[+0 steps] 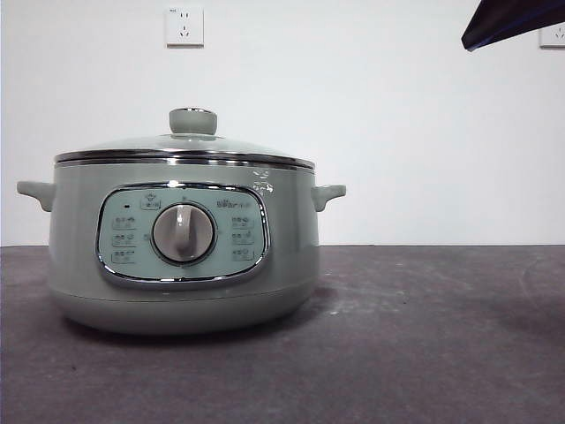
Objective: Pick up the potato,open the lid,put the potato in the pot,close the lid
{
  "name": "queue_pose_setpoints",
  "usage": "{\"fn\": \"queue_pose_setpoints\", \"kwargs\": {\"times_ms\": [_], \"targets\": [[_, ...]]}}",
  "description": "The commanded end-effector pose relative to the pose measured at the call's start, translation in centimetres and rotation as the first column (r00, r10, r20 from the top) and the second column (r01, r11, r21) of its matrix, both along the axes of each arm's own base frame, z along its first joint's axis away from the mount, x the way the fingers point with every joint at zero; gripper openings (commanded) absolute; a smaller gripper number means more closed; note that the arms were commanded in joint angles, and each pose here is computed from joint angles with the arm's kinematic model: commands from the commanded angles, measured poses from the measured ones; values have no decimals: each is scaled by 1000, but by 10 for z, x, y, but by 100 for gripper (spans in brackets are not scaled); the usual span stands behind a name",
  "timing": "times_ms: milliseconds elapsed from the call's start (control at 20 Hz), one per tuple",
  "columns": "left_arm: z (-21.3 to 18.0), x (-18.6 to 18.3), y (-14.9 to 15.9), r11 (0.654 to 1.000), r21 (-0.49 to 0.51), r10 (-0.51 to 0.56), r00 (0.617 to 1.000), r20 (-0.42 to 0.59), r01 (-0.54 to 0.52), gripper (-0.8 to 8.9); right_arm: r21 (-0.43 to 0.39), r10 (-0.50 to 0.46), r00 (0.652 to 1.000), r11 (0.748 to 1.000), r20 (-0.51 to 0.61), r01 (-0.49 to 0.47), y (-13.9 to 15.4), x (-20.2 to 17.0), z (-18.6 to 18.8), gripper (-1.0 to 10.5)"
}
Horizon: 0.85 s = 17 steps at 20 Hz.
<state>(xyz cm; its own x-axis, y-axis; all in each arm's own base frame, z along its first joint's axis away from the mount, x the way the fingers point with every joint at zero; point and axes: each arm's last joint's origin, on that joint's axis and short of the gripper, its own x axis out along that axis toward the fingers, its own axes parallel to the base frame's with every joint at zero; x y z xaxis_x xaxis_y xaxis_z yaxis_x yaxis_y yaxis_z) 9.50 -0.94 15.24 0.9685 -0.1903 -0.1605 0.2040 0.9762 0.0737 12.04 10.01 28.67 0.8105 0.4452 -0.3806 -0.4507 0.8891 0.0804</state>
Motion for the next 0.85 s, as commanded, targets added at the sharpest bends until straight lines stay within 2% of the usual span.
{"fn": "queue_pose_setpoints", "kwargs": {"times_ms": [50,200,300,350,500,600,850], "targets": [[-4,1,0,1000,2,5,1000,-9,-5,-3,-66,29,999,997,35,-27,-2,-3,-1,0],[-4,1,0,1000,2,5,1000,-9,-5,-3,-143,97,989,986,110,-81,-14,-8,-1,0],[-4,1,0,1000,2,5,1000,-9,-5,-3,-117,176,972,980,156,-159,-25,-10,-11,0],[-4,1,0,1000,2,5,1000,-9,-5,-3,-80,179,965,983,193,-166,-33,-11,-20,0],[-4,1,0,1000,2,5,1000,-9,-5,-3,-13,87,950,996,300,-88,-55,-18,-52,0],[-4,1,0,1000,2,5,1000,-9,-5,-3,1,14,947,1000,320,-15,-65,-24,-74,0],[-4,1,0,1000,2,5,1000,-9,-5,-3,18,-39,943,999,332,35,-72,-29,-104,1]]}}
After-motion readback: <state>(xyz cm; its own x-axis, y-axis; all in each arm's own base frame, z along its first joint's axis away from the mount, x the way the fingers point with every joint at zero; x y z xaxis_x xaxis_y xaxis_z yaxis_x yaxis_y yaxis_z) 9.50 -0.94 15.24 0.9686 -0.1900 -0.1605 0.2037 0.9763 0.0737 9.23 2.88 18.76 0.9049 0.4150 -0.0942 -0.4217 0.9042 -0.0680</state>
